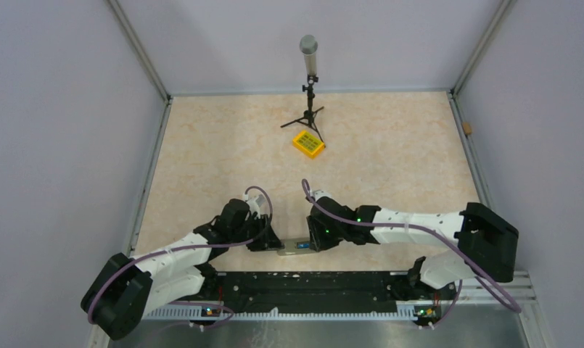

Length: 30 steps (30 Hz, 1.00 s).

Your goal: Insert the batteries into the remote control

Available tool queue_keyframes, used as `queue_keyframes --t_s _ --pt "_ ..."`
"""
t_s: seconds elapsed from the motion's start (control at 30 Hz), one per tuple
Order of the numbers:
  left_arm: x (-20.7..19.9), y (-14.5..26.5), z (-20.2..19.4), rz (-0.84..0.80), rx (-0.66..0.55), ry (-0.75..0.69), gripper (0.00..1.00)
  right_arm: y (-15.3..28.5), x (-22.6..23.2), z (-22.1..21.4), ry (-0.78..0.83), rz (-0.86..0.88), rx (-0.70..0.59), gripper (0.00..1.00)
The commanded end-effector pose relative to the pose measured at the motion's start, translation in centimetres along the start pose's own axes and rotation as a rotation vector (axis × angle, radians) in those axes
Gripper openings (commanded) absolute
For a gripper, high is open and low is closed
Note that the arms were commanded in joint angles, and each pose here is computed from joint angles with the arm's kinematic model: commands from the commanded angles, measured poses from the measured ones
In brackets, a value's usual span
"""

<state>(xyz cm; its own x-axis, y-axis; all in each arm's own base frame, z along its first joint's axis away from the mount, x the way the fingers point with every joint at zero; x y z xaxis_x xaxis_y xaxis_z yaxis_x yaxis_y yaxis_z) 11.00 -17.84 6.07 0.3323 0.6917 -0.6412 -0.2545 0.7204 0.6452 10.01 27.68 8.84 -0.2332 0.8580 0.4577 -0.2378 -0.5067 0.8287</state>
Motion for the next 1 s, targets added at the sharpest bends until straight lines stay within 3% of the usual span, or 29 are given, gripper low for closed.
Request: queue_keyframes --t_s 0.0,0.37,0.97 --pt "-0.3 0.0 0.0 -0.016 -0.004 -0.016 0.35 2.2 1.2 2.3 0.002 0.019 -0.121 0.29" --pt "-0.3 0.1 0.0 -0.015 -0.01 -0.015 0.34 0.9 1.9 2.7 -0.009 0.043 -0.108 0.29" --pt "-0.3 0.1 0.0 -0.02 -0.01 -0.021 0.34 -0.6 2.1 2.3 -0.021 0.05 -0.076 0.22"
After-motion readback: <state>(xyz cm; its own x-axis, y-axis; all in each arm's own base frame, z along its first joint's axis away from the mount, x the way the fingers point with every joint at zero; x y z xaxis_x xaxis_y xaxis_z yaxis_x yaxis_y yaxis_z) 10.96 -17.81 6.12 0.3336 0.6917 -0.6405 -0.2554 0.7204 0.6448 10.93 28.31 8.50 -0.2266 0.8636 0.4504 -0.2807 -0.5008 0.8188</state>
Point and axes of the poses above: each gripper's point midway between its finger pads, its own y axis back along the fingers, its own x axis along the line the jaws close on, z = x × y, the point moved 5 cm from there along y, back along the fingers, and after that the axes turned 13 degrees about -y, right-handed, at the moved point
